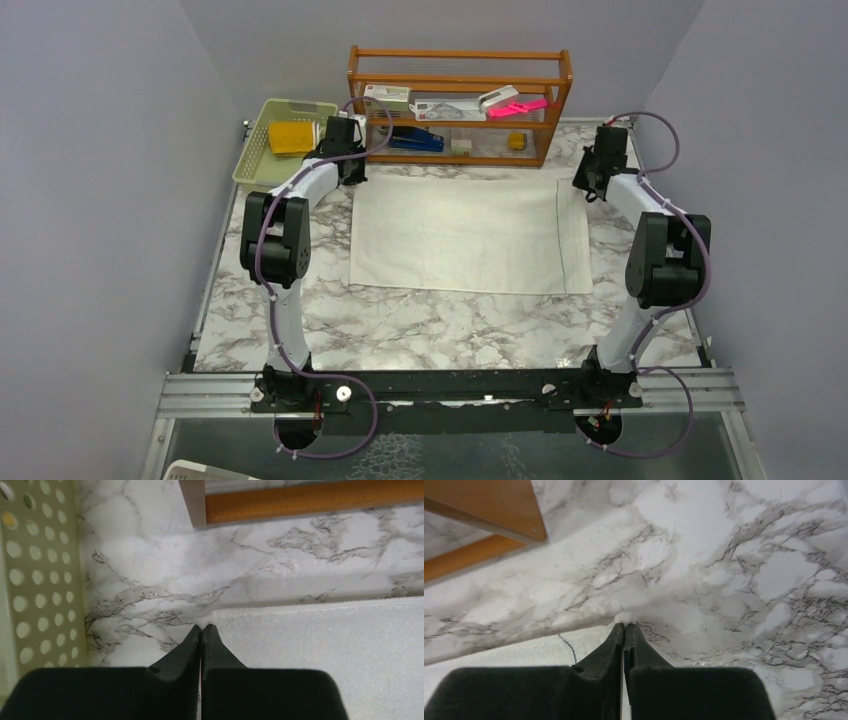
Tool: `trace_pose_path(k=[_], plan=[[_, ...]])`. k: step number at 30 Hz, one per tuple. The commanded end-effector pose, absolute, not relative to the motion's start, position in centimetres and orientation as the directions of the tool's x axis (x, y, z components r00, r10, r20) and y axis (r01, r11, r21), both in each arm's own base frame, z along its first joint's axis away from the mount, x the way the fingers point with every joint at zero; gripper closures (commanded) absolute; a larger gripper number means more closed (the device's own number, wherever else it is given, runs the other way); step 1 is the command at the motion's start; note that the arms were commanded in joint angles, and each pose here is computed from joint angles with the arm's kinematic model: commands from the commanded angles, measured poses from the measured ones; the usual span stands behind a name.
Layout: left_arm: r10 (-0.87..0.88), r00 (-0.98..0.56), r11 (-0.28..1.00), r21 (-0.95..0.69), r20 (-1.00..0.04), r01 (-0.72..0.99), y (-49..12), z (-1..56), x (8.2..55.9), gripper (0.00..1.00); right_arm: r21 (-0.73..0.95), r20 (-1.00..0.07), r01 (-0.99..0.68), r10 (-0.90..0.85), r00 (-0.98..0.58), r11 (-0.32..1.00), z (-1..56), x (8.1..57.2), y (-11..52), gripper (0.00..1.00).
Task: Roll the towels
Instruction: Fold the towel at the center of the board.
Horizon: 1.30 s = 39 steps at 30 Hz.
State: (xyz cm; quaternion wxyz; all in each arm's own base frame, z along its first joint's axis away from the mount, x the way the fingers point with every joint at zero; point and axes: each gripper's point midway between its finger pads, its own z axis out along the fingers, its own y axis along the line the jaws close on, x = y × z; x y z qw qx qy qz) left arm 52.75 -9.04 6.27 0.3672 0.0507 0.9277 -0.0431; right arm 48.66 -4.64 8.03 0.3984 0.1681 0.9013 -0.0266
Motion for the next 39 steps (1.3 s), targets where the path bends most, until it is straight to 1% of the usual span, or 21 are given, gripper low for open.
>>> trace_pose_path(k=[1, 5, 11, 18, 23, 27, 30, 34, 39], plan=[[0.065, -0.594, 0.983, -0.051, -0.802, 0.176, -9.6, 12.7, 55.1, 1.00, 0.150, -0.820, 0.304, 0.291, -0.493, 0.941, 14.4, 51.1, -4.9, 0.99], [0.081, -0.560, 0.983, -0.027, -0.825, 0.182, -9.3, 13.7, 55.8, 1.00, 0.132, -0.822, 0.325, 0.287, -0.493, 0.937, 15.2, 51.4, -5.4, 0.99], [0.086, -0.469, 0.978, -0.015, -0.879, 0.206, -8.6, 14.9, 55.5, 1.00, 0.102, -0.828, 0.401, 0.301, -0.472, 0.910, 14.1, 50.1, -6.7, 0.99], [0.102, -0.394, 0.959, -0.015, -0.913, 0.284, -8.8, 15.7, 54.7, 1.00, 0.074, -0.841, 0.477, 0.312, -0.443, 0.876, 14.3, 48.9, -8.1, 0.99], [0.053, -0.380, 0.941, -0.081, -0.923, 0.329, -9.9, 14.5, 51.8, 1.00, 0.114, -0.854, 0.513, 0.348, -0.387, 0.851, 14.6, 46.7, -8.2, 0.99], [0.011, -0.423, 0.928, -0.149, -0.906, 0.343, -10.6, 12.9, 49.1, 1.00, 0.149, -0.854, 0.523, 0.376, -0.360, 0.839, 14.5, 44.6, -7.9, 0.99], [-0.005, -0.459, 0.927, -0.176, -0.888, 0.331, -10.6, 11.6, 47.0, 1.00, 0.172, -0.840, 0.532, 0.406, -0.361, 0.829, 14.3, 43.0, -7.5, 0.99], [-0.038, -0.454, 0.925, -0.202, -0.890, 0.320, -10.5, 12.3, 45.1, 1.00, 0.202, -0.812, 0.538, 0.447, -0.376, 0.819, 12.9, 40.7, -6.7, 0.99], [-0.081, -0.481, 0.923, -0.248, -0.873, 0.295, -10.5, 12.0, 42.8, 1.00, 0.199, -0.771, 0.572, 0.487, -0.410, 0.796, 10.7, 37.8, -6.4, 0.99]])
